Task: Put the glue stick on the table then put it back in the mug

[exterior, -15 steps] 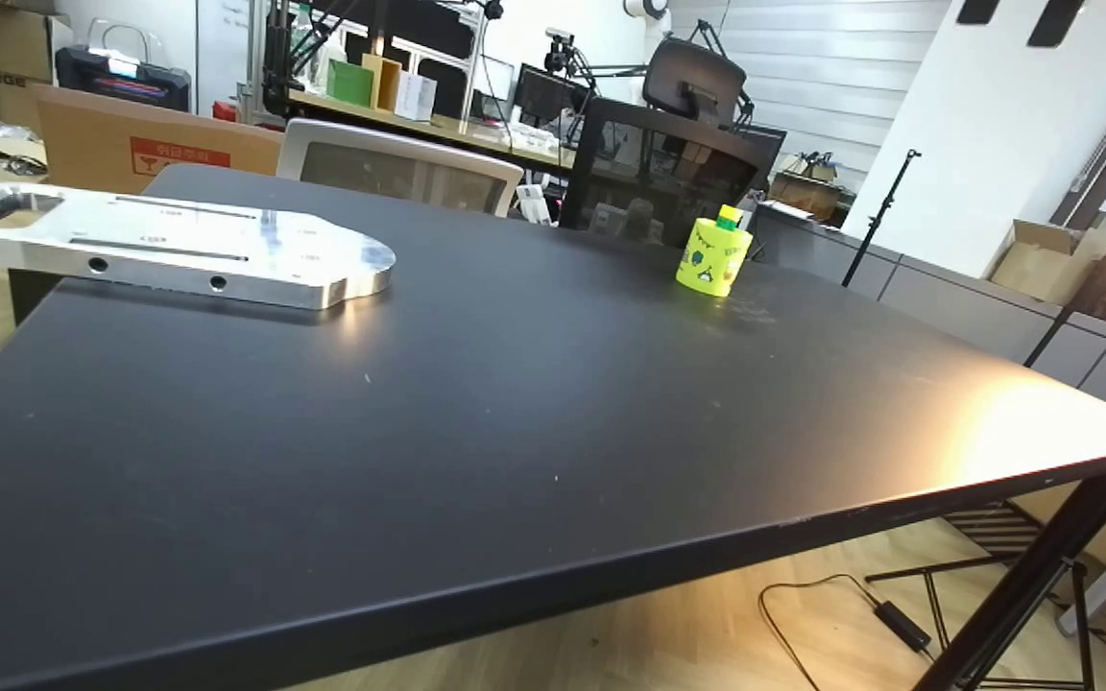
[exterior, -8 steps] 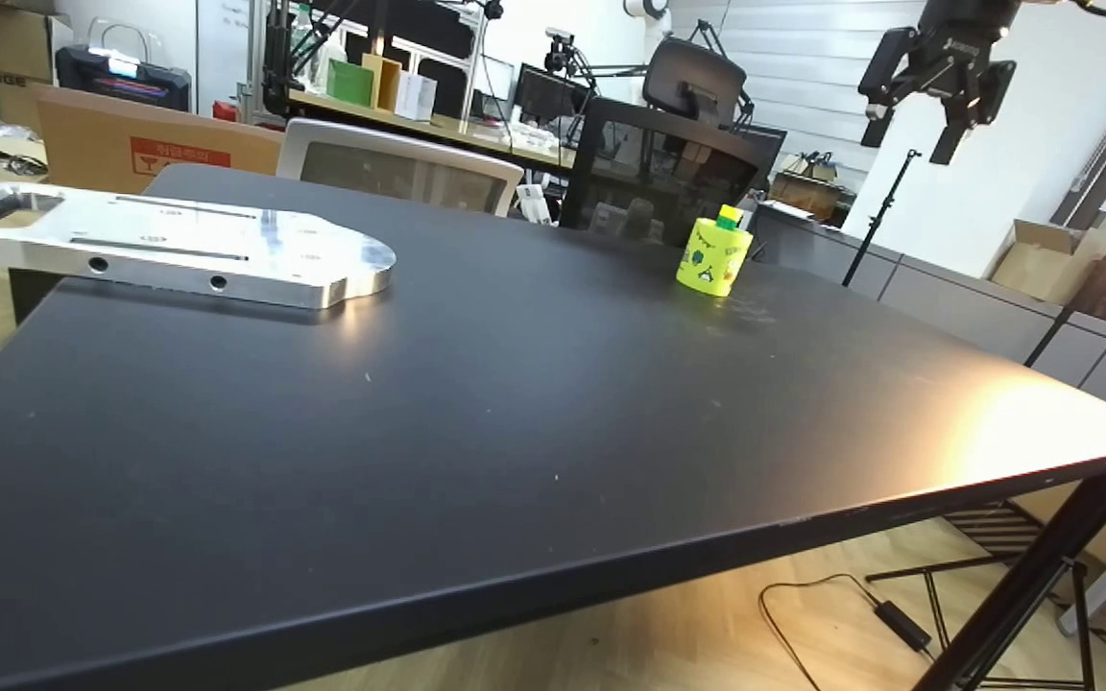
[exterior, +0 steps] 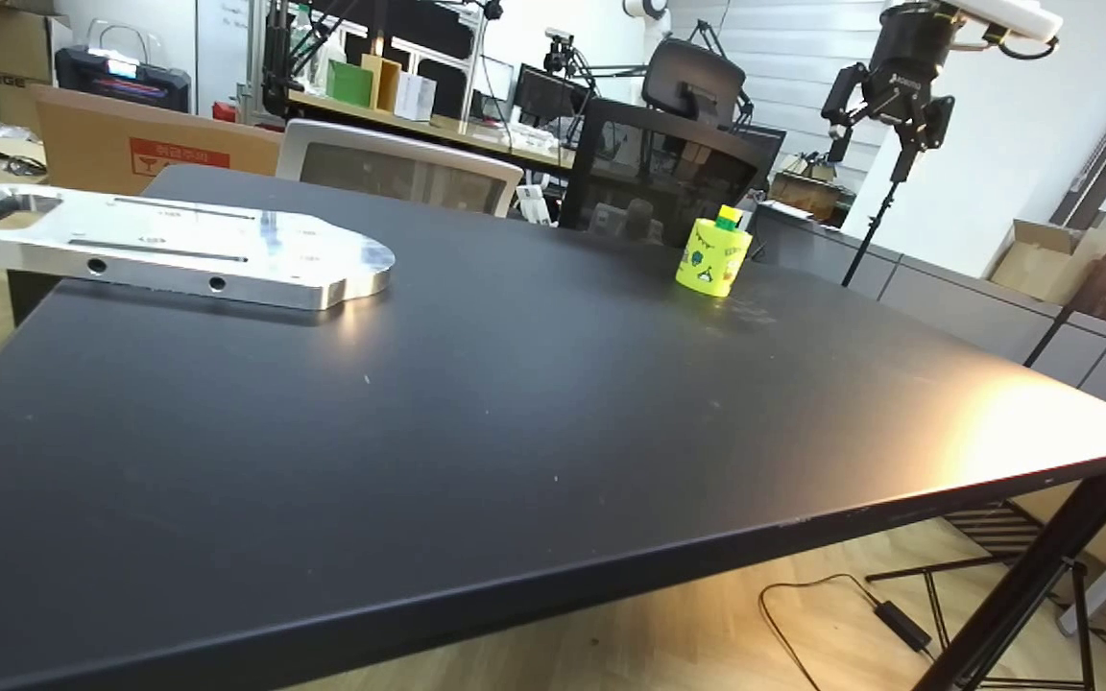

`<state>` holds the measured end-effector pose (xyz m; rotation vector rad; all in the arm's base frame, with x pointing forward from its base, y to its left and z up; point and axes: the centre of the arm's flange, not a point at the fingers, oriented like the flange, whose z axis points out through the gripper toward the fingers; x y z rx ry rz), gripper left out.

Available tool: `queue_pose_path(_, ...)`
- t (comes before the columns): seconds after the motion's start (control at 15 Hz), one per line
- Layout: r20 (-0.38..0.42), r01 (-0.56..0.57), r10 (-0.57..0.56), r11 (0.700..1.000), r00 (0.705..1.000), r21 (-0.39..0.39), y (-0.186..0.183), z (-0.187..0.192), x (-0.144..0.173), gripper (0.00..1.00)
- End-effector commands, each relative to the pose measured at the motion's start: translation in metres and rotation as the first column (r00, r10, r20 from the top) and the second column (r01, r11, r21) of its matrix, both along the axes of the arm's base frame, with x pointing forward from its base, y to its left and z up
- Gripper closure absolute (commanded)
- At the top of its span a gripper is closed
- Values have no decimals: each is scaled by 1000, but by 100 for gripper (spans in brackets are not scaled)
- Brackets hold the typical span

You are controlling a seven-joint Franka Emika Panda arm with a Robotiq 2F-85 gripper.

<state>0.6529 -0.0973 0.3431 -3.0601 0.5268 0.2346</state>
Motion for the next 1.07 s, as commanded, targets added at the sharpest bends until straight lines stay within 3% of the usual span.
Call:
queue_pose_path(0.0, -16, -4, 4, 1000, 1000, 6, -1, 3, 6, 0)
queue_pose_path(0.53, -29, -9, 9, 1000, 1000, 9, -1, 4, 15, 0)
queue_pose_path(1.0, 87, -53, 52, 999, 995, 10, -13, 10, 111, 0)
